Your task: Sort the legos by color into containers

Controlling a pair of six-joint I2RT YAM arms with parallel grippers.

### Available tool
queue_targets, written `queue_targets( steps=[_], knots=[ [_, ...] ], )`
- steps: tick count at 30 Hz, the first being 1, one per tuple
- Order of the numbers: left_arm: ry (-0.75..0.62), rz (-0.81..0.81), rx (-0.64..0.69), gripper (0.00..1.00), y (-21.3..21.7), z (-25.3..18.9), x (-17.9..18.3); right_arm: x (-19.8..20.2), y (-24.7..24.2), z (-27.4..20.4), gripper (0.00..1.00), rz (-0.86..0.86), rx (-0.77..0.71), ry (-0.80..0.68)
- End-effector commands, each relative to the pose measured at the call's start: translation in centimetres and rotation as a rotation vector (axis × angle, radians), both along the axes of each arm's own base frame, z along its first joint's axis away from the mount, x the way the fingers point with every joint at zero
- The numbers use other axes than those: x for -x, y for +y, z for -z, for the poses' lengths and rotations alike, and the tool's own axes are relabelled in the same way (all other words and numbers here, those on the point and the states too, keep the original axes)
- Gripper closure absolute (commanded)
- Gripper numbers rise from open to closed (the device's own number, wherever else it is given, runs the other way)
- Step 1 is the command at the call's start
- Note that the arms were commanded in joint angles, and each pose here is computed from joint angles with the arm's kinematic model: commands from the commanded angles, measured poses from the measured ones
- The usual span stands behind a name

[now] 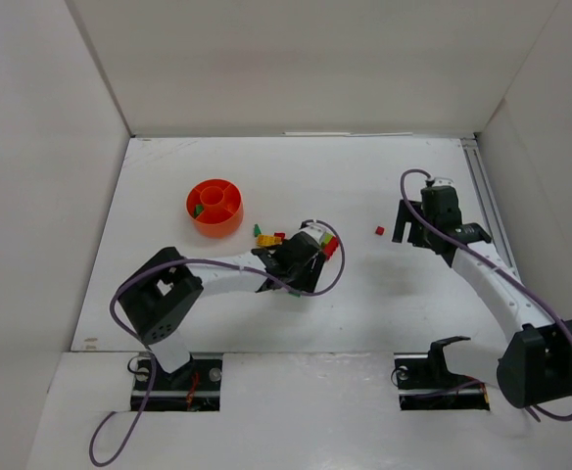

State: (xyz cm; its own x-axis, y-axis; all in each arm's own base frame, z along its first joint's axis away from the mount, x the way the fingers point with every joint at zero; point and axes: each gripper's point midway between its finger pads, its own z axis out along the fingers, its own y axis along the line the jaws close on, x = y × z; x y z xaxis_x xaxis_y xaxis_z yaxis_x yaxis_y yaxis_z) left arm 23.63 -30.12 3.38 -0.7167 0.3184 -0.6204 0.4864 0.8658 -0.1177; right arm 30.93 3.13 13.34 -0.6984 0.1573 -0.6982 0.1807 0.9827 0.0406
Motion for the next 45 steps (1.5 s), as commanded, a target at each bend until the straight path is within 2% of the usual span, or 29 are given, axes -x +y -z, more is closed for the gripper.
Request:
queue_targets(
  steps=[1, 5, 9, 10, 12, 13, 16, 18, 21, 24, 25, 28, 33, 40, 45],
  knots=[
    [-0.006, -0.037, -0.022, 0.41, 0.2, 0.6, -0.7, -0.1, 0.2, 0.0, 0.06, -0.019, -0.009, -0.007],
    [0.004, -0.054, -0.052, 0.45, 0.7, 1.5, -0.6, -0.3, 0.4, -0.1, 0.06, -0.026, -0.017, -0.015],
    [-0.001, -0.054, -0.044, 0.65, 0.4, 1.2, -0.8, -0.3, 0.1, 0.1, 0.06, -0.017, -0.017, -0.015],
    [-0.006, -0.054, -0.037, 0.75, 0.1, 0.9, -1.0, -0.3, 0.1, 0.1, 0.06, -0.017, -0.017, -0.015],
    [-0.029, -0.066, -0.031, 0.84, 0.3, -0.1, -1.3, -0.3, 0.1, 0.1, 0.06, -0.017, -0.017, -0.015],
    [-0.043, -0.074, -0.027, 0.86, 0.4, -0.5, -1.5, -0.3, -0.1, 0.1, 0.06, -0.01, -0.01, -0.016],
    [-0.104, -0.158, -0.026, 0.86, 1.6, -2.4, -2.5, -0.5, 0.2, -0.3, 0.06, -0.027, -0.016, -0.033],
    [-0.169, -0.23, 0.025, 0.86, 1.6, -5.5, -3.7, -0.9, 0.6, -0.4, 0.07, -0.05, -0.029, -0.052],
    [-0.262, -0.375, 0.095, 0.86, 3.8, -10.1, -6.1, -1.5, 1.7, -1.4, 0.07, -0.112, -0.063, -0.111],
    [-0.322, -0.547, 0.228, 0.86, 7.8, -14.3, -8.6, -2.1, 2.7, -2.4, 0.08, -0.16, -0.094, -0.158],
    [-0.345, -0.617, 0.251, 0.86, 10.3, -15.2, -10.0, -2.3, 2.9, -2.6, 0.08, -0.175, -0.093, -0.166],
    [-0.412, -0.77, 0.372, 0.81, 14.9, -18.1, -11.4, -3.0, 3.0, -4.5, 0.08, -0.177, -0.1, -0.239],
    [-0.51, -1.111, 0.447, 0.78, 25.8, -20.0, -14.1, -3.8, 2.8, -7.2, 0.08, -0.17, -0.088, -0.319],
    [-0.529, -1.203, 0.562, 0.79, 30.5, -19.8, -18.0, -5.0, 2.8, -8.7, 0.08, -0.164, -0.087, -0.366],
    [-0.532, -1.263, 0.459, 0.79, 31.8, -18.1, -20.1, -5.9, 2.7, -9.6, 0.08, -0.167, -0.065, -0.383]
  ],
)
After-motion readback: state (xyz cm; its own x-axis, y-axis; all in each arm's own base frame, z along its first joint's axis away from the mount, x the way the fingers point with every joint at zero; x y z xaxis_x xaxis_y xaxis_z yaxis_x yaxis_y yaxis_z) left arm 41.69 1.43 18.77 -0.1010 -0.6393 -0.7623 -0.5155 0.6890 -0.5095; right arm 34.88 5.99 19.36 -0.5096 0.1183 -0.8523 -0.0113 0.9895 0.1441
